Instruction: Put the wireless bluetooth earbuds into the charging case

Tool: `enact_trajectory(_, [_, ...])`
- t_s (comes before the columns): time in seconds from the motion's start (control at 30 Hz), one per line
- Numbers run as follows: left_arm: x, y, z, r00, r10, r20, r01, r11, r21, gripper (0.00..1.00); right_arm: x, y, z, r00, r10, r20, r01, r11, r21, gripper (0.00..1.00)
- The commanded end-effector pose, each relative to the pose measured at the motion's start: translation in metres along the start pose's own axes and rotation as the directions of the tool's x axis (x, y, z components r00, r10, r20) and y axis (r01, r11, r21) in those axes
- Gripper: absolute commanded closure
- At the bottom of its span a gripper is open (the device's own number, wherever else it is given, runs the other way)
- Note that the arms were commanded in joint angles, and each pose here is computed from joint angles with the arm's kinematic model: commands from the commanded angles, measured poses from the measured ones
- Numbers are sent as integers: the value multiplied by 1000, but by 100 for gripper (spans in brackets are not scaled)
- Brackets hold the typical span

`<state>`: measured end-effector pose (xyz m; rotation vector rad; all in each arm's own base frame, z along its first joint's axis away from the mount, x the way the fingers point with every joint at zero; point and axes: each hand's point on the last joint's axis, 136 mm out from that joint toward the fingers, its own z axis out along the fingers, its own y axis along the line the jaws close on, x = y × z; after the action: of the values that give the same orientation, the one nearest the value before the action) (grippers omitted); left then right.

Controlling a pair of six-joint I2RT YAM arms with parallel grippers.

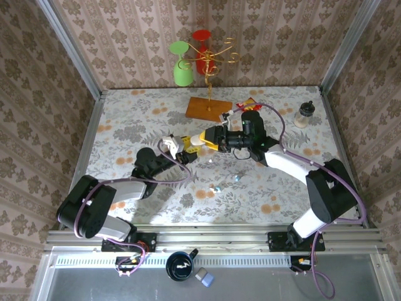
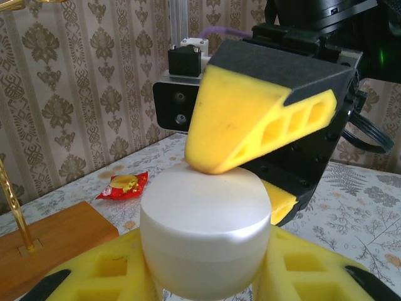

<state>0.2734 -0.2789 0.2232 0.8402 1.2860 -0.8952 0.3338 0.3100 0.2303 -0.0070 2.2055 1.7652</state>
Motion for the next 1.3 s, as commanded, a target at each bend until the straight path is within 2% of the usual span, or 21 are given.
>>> enact_trajectory(0.0, [-15,5,5,998,26,49,-26,1000,3,77,1,14,4,1000,16,-24,-18,996,-90,54])
enact_trajectory(0.1, [-13,7,6,999,26,43,-26,1000,-2,77,-2,20,7,998,49,-35,-54,987,-151,62])
enact_trajectory(0.2, [-10,8,6,999,21,35,-20,1000,-4,77,-4,16,10,997,66,-31,-70,985,-159,75])
enact_trajectory(0.3, [-8,10,5,999,24,32,-24,1000,-15,71,-7,8,8,997,75,-14,-76,987,-140,88])
enact_trajectory(0.47, [-4,17,-4,1000,15,5,-15,999,-33,41,-11,-6,1,998,57,22,-55,995,-82,89])
enact_trajectory(0.53, [1,18,-8,999,25,-21,-26,999,-40,31,-17,-21,-5,997,50,60,-49,999,-21,89])
enact_trajectory(0.67, [16,15,-12,992,72,-100,-75,997,-24,16,-32,-62,-22,983,77,164,-91,993,81,88])
enact_trajectory(0.87, [32,9,-15,979,83,-185,-83,996,9,7,-52,-139,-61,940,75,333,-182,935,304,88])
enact_trajectory(1.03, [34,8,-16,978,81,-192,-81,997,7,4,-61,-184,-69,938,-5,347,-171,863,476,88])
enact_trajectory(1.27, [33,8,-14,977,77,-198,-76,997,12,1,-70,-216,-57,939,-1,343,-184,842,507,88])
